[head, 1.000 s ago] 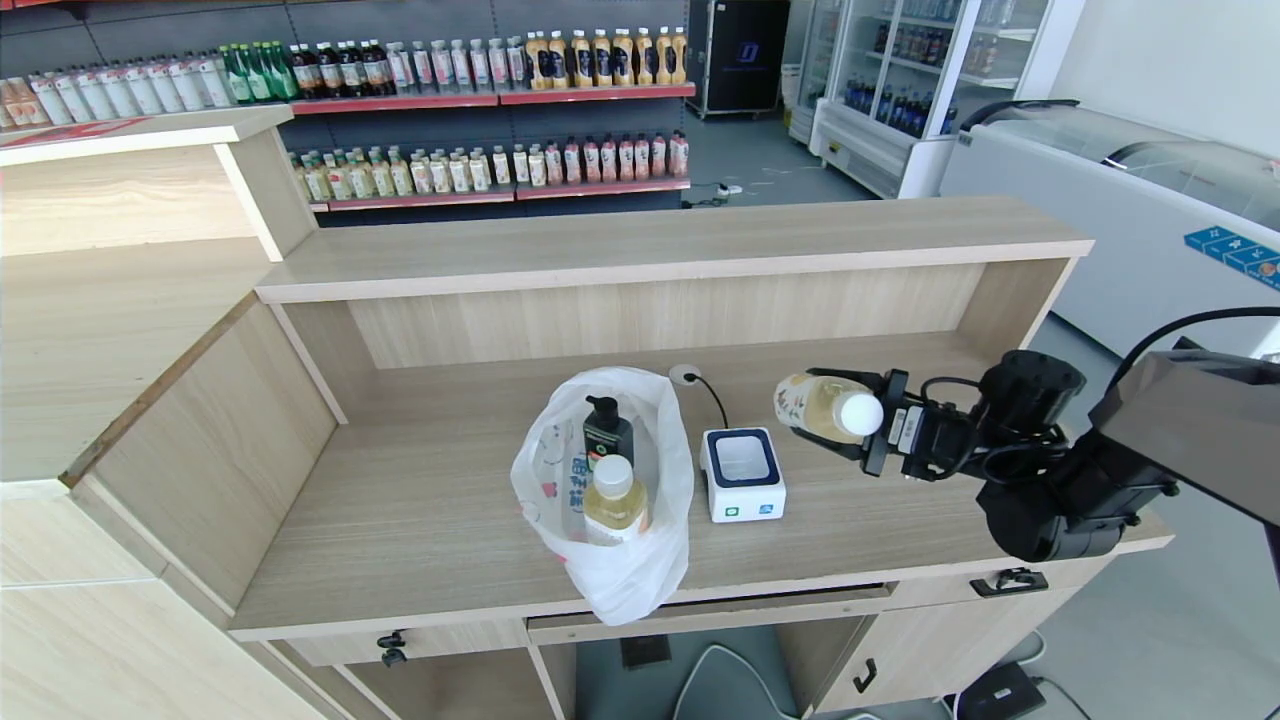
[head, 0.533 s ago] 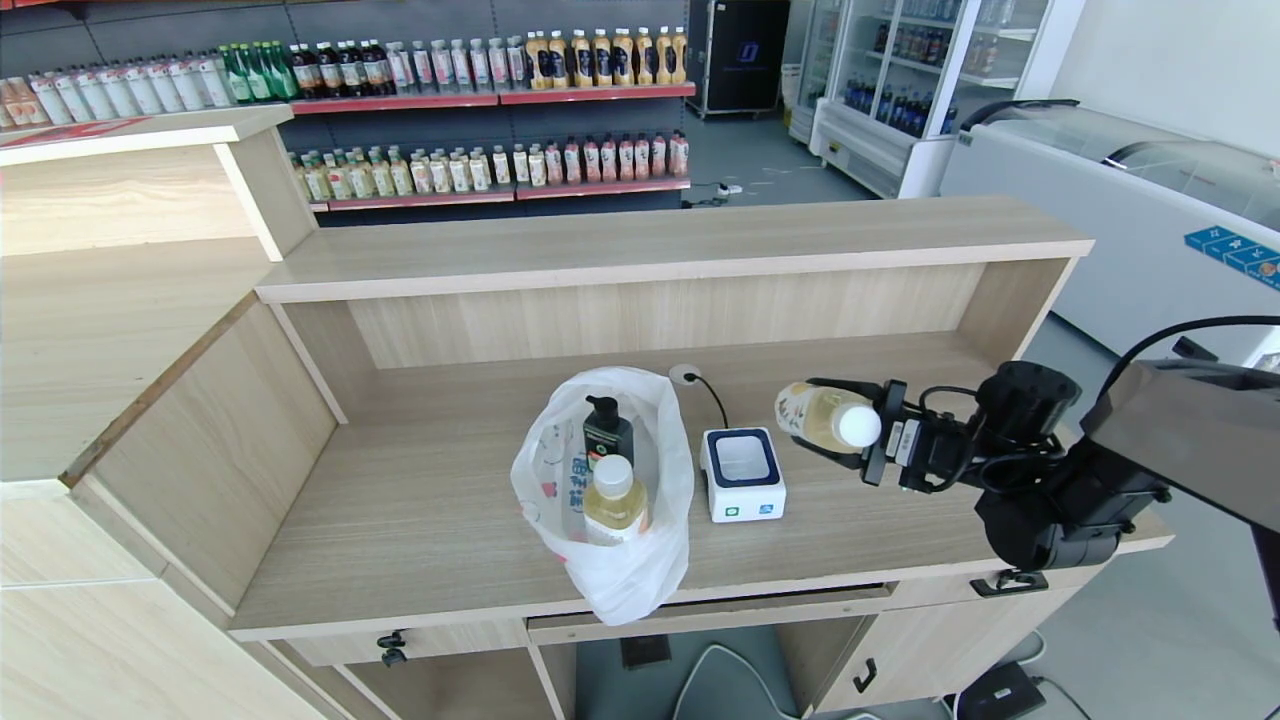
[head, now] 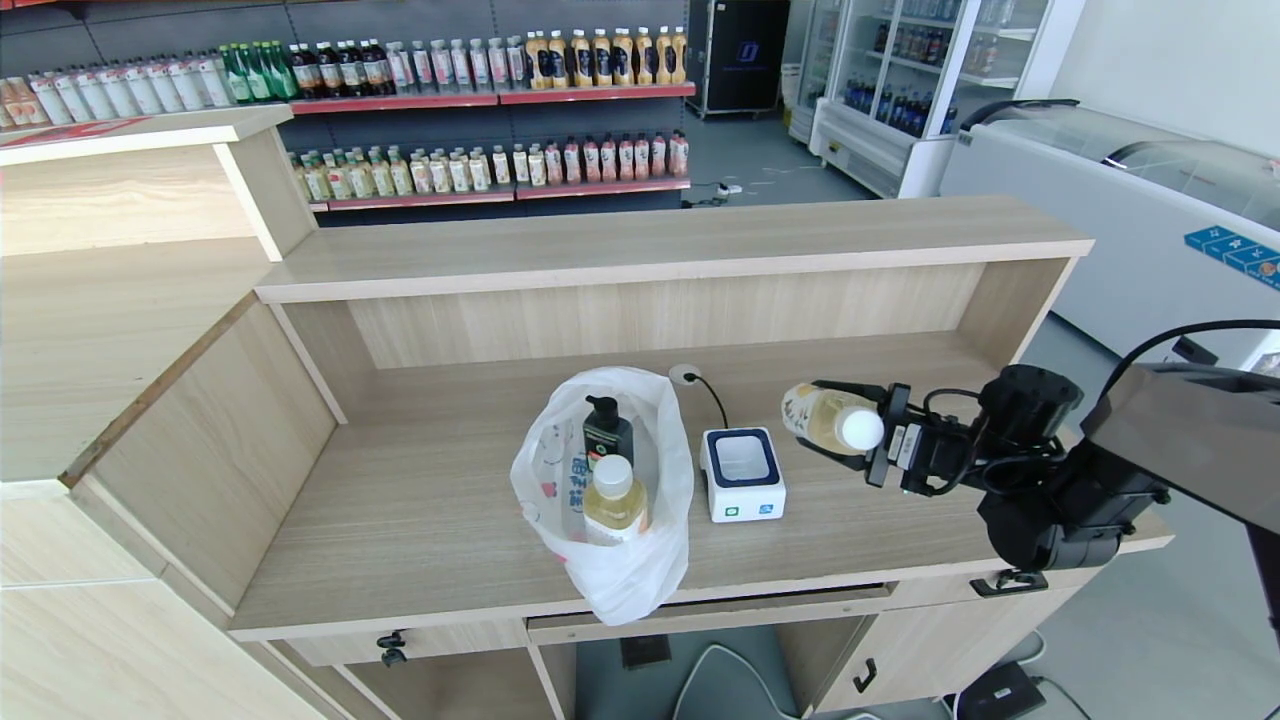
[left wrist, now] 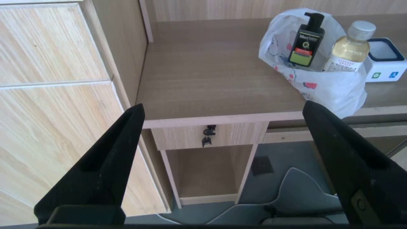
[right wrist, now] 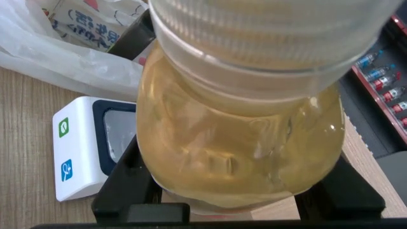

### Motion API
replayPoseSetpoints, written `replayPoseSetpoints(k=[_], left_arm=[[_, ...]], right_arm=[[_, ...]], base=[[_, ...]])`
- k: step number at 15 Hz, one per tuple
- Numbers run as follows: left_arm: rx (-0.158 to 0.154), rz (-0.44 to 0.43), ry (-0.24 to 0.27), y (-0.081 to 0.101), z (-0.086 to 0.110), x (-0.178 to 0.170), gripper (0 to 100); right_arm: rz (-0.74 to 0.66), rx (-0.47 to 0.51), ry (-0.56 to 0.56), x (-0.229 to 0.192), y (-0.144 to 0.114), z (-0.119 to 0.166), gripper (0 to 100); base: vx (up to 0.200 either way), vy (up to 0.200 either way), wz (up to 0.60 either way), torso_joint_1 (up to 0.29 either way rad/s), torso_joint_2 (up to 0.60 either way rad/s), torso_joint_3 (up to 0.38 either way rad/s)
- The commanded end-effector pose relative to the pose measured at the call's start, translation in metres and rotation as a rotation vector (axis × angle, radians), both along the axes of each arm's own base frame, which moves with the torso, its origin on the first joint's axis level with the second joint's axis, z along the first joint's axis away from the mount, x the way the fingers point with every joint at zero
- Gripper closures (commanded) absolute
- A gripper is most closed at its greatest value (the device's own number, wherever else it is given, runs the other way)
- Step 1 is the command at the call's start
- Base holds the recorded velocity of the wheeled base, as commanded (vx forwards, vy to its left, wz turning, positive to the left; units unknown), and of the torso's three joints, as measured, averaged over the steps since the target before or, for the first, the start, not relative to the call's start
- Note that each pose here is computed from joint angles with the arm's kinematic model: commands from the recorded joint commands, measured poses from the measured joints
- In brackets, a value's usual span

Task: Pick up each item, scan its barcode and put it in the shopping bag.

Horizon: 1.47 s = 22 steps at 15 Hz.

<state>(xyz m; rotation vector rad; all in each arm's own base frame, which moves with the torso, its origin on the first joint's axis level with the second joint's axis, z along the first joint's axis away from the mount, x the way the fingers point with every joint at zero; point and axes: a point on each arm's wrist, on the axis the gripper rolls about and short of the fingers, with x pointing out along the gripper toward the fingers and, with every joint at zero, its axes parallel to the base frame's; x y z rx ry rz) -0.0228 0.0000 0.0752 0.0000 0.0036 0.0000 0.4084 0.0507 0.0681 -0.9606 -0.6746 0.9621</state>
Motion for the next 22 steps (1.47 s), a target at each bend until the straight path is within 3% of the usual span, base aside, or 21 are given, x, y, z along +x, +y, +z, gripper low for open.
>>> replayPoseSetpoints(k=[1,22], left_arm=[[0.000,0.000,-0.001,0.000,0.000,0.000,0],[0.000,0.000,-0.001,0.000,0.000,0.000,0]], right_arm=[[0.007,-0.001,0.000,0.002,0.003,-0.003,100],[0.053,0.009,0.000,0.015,0.023,-0.022,100]], base=[[0.000,0.000,0.00,0.000,0.00,0.000],[0.000,0.000,0.00,0.000,0.00,0.000]])
